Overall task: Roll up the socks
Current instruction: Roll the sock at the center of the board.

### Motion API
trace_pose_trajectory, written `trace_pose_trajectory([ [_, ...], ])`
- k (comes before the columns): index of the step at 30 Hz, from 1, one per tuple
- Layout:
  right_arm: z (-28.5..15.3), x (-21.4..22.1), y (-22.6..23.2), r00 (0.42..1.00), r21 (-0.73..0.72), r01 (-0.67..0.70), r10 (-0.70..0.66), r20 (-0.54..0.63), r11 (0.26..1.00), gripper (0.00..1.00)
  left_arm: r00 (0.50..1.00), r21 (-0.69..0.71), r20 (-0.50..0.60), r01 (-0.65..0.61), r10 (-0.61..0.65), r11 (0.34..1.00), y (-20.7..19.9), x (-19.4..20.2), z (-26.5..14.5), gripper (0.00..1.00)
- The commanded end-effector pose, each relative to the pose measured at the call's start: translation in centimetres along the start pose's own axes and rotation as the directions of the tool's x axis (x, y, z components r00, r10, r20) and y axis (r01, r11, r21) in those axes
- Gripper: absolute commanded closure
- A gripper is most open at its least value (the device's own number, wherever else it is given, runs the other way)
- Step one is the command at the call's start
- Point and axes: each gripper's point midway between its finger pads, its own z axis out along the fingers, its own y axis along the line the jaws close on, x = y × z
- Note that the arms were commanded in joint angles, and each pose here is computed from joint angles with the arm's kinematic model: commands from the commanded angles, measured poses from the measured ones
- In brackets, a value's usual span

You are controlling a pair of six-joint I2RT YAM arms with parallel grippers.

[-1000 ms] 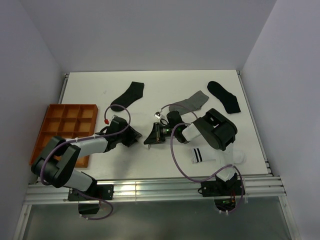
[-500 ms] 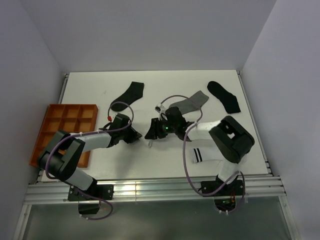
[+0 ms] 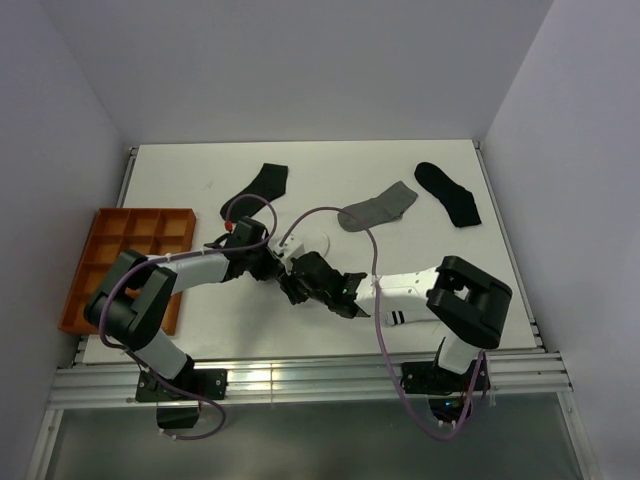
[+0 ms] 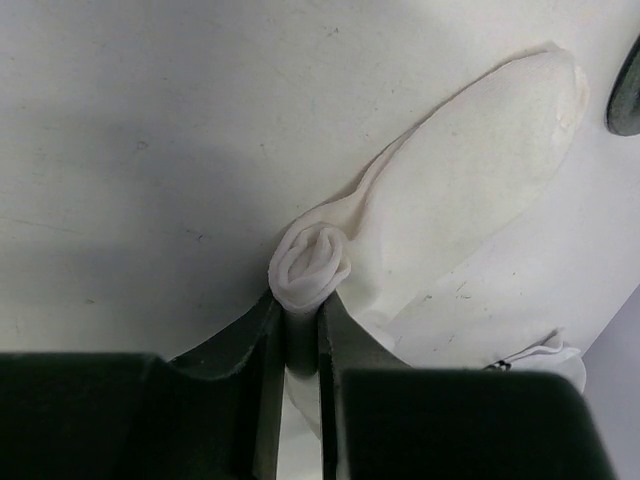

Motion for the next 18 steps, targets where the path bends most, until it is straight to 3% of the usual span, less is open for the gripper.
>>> trace_pose_trajectory([
  [1,1.0,-0.5,-1.9,0.997,0.118,0.071,-0.071,-0.001,0.991,0.52,0.989,-0.347,-0.138,-0.097,0.052,0.933,10.4,3.8,-0.1,0.9],
  [13,2.7,1.6,-3.1,0.99,0.179,0.136,-0.125,-0.069,0.974,0.53,0.981,-0.344,-0.176,-0.137,0.079,0.929,10.5,4.1,0.0,0.9],
  [18,3.8,4.1,-3.4,0.976,0.193,0.183,-0.155,-0.152,0.964,0.53,0.979,-0.339,-0.184,-0.15,0.091,0.929,10.4,4.1,0.0,0.9],
])
